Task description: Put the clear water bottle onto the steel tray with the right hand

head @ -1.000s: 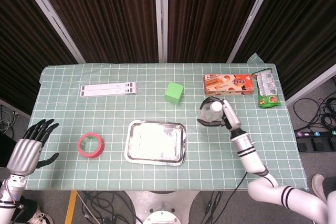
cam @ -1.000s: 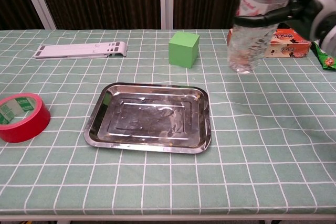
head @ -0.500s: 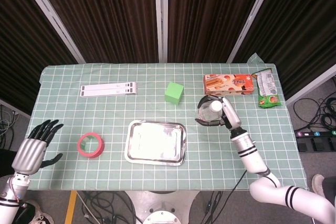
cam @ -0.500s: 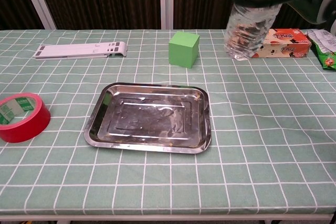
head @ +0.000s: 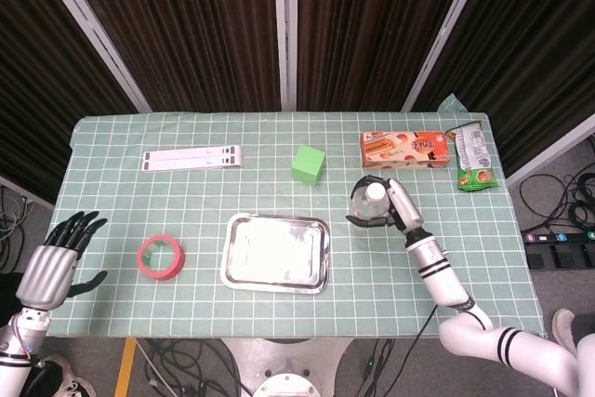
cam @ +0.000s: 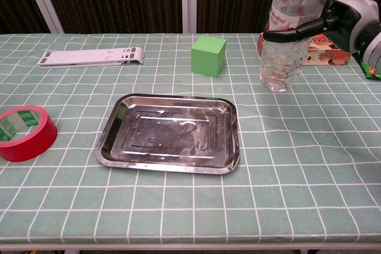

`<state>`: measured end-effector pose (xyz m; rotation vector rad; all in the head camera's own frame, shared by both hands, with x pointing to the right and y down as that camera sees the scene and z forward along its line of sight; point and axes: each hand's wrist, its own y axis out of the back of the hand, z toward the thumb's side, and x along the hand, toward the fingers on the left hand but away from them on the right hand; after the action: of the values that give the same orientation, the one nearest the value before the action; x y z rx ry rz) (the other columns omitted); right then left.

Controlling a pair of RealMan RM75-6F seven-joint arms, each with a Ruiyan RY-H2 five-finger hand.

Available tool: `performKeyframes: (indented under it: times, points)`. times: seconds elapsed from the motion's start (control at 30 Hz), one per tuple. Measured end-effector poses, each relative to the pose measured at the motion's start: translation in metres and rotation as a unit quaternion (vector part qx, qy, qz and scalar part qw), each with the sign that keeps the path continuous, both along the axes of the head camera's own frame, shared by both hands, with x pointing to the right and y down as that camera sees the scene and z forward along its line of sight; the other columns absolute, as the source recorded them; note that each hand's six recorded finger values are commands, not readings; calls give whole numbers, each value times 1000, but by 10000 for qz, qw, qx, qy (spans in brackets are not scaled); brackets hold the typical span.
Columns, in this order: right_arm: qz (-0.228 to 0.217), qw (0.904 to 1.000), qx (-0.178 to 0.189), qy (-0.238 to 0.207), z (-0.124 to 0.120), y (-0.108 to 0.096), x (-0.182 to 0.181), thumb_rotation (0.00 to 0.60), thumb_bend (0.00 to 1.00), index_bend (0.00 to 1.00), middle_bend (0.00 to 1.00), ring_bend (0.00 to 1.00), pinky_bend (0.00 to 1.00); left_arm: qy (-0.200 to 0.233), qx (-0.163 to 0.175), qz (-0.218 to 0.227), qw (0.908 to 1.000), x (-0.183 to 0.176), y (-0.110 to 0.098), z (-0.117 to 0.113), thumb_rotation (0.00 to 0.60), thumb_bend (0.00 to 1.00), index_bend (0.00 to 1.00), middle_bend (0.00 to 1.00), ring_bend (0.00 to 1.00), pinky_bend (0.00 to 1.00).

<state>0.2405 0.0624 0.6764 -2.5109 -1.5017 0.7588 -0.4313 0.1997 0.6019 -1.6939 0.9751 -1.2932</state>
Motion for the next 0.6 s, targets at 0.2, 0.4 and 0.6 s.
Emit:
performKeyframes:
  times: [0.2, 0.4, 0.6]
  points:
    - [-142, 9955, 554, -760, -55, -8, -33, 600, 153, 724, 578, 429, 497, 5, 38, 31, 10000, 3, -2, -2, 600, 211, 182, 187, 97, 168]
    - [-75, 9937, 202, -1104, -59, 9, -45, 600, 153, 724, 578, 429, 497, -26, -44, 17, 10000, 1, 2, 1, 600, 212, 182, 187, 97, 169]
    - [60, 9994, -226, -249, 1, 13, -7, 600, 152, 724, 578, 428, 497, -11, -38, -35, 10000, -2, 2, 1, 600, 211, 182, 187, 96, 169]
